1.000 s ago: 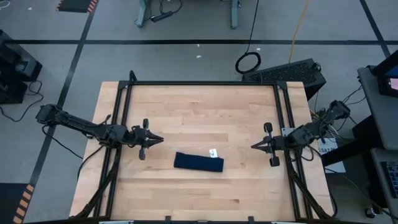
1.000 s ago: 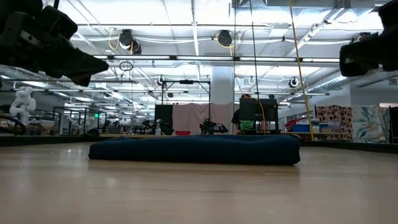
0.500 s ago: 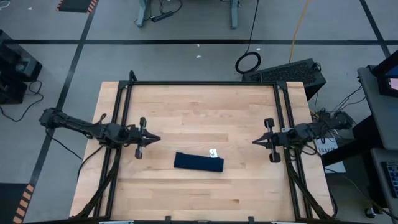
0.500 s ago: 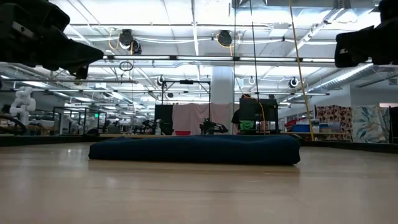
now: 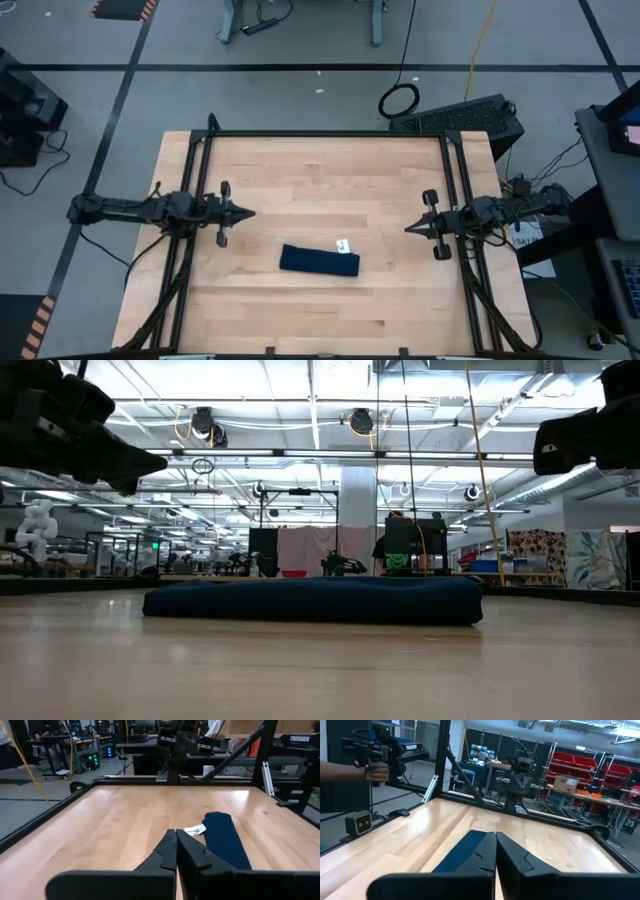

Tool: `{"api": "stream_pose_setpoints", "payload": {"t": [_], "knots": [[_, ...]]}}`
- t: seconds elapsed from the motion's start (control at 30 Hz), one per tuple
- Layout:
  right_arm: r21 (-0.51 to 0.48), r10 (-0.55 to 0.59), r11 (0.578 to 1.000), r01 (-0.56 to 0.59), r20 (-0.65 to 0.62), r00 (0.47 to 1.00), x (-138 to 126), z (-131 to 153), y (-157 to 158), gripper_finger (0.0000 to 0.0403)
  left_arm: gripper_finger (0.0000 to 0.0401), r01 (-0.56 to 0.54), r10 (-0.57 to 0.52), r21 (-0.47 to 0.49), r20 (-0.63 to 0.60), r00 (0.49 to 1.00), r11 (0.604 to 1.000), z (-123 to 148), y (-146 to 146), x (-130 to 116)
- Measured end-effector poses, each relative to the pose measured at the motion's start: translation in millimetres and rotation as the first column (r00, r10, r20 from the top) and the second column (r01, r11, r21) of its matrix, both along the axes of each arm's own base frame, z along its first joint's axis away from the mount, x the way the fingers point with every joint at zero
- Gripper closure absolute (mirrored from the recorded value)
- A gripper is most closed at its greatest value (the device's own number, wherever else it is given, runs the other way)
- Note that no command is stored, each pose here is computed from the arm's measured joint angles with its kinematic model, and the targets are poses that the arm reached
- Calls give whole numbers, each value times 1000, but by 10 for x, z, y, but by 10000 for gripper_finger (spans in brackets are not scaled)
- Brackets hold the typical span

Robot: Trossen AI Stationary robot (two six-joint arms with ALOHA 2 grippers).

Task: Roll towel into tight, uniform cylinder
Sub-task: Return to Home Position

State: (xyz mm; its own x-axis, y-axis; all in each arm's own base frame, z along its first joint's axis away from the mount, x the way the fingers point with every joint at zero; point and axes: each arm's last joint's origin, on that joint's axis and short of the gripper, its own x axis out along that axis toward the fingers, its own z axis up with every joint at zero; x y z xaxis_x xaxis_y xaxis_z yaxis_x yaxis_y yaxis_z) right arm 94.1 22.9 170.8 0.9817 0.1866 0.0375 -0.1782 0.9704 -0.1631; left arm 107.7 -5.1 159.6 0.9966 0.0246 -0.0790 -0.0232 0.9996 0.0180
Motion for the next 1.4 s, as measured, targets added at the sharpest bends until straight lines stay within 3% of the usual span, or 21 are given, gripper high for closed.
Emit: {"api": "stream_pose_setpoints", "payload": {"t": [0.23,0.73,1.23,1.4], "knots": [[-5,-24,1000,24,1,1000,5,0,-23,403,400,43,-43,-12,30,999,999,17,45,-60],[-5,-50,999,50,3,999,22,2,-126,403,401,7,-7,14,55,998,1000,35,80,-77],[37,-58,998,58,-1,998,25,6,-188,403,401,-6,8,-35,53,999,999,31,83,-77],[44,-150,988,151,-18,989,29,-9,-214,403,401,-11,13,-37,52,999,999,30,84,-77]]}}
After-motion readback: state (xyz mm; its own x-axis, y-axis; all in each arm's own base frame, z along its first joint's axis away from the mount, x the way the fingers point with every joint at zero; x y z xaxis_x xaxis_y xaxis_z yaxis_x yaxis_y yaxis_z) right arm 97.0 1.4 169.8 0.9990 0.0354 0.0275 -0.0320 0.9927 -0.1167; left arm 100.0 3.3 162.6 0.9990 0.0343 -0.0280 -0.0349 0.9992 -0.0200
